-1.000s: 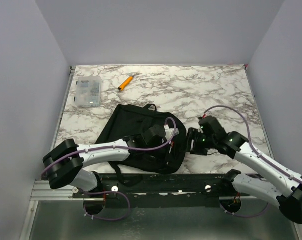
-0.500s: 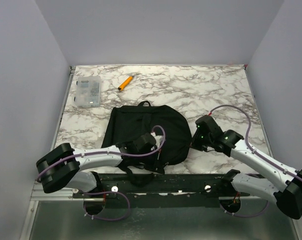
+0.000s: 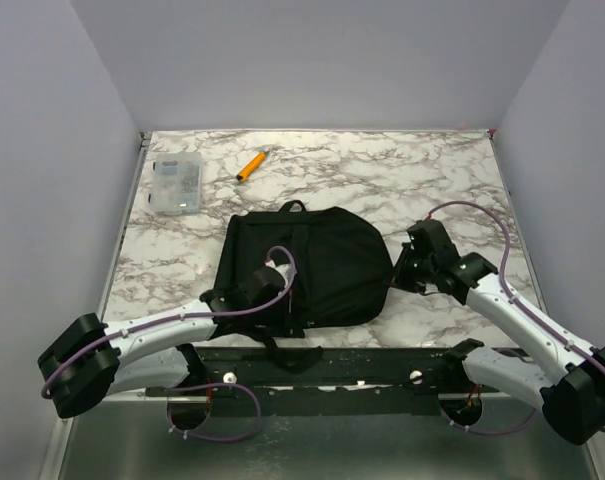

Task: Pack the student bag
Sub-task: Zip the student bag at the center of the board, then reset both arms

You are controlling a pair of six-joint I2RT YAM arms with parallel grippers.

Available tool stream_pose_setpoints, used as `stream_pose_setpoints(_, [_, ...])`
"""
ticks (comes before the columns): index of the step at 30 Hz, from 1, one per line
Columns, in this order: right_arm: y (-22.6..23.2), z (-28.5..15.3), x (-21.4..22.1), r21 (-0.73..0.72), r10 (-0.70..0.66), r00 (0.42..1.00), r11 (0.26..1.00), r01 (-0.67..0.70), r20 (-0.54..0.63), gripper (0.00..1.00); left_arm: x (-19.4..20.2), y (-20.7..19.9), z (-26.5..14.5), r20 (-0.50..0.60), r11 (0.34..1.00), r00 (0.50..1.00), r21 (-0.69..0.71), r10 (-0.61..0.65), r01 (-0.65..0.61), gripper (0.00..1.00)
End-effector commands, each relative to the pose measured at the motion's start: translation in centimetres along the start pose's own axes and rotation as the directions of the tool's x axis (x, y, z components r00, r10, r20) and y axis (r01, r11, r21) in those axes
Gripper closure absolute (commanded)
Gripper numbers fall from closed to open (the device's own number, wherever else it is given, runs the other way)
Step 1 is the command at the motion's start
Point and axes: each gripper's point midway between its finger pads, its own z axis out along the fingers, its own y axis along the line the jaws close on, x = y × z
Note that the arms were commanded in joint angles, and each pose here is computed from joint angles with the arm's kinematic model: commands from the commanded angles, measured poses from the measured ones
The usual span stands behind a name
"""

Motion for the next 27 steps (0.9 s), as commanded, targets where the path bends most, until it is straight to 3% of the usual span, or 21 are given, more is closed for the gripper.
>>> stream_pose_setpoints(1, [0.6,-2.4,-3.2,0.000,-0.107,0.989,0.994,0.108,0.098,0.76,0.6,0.7,-2.8,-0.022,0.999,1.000,-0.044,0.014,-0.015,0.87])
stream_pose_setpoints(2, [1.1,-3.3,-3.4,-0.022,-0.122,0.987,0.992,0.125,0.102,0.58,0.1,-1.0,-3.9,0.006,0.999,0.999,0.029,0.040,-0.041,0.70])
stream_pose_setpoints(4, [1.6,-5.1,-4.1,-0.039,-0.143,0.980,0.988,0.149,0.136,0.37,-0.9,-4.1,-6.3,0.073,0.983,0.993,0.149,0.094,-0.104,0.46])
stream_pose_setpoints(6, [2.0,-7.2,-5.2,-0.041,-0.154,0.970,0.986,0.165,0.187,0.25,-1.8,-6.7,-9.2,0.131,0.960,0.981,0.222,0.143,-0.169,0.35])
stream_pose_setpoints(11, [4.1,-14.2,-8.7,-0.075,-0.201,0.916,0.968,0.240,0.348,0.12,-4.0,-12.5,-17.4,0.316,0.871,0.908,0.317,0.276,-0.375,0.28])
stream_pose_setpoints(16, [4.8,-22.8,-12.6,-0.055,-0.194,0.807,0.962,0.269,0.558,0.04,-7.0,-15.4,-26.8,0.617,0.791,0.709,0.220,0.341,-0.572,0.21])
stream_pose_setpoints(22, [4.4,-30.6,-14.3,-0.068,-0.146,0.672,0.957,0.281,0.726,0.02,-10.6,-14.1,-35.5,0.843,0.828,0.434,-0.025,0.319,-0.560,0.19])
stream_pose_setpoints(27, [3.7,-33.7,-14.3,-0.081,-0.112,0.613,0.957,0.278,0.782,0.02,-11.2,-12.8,-40.0,0.905,0.848,0.298,-0.114,0.304,-0.517,0.19])
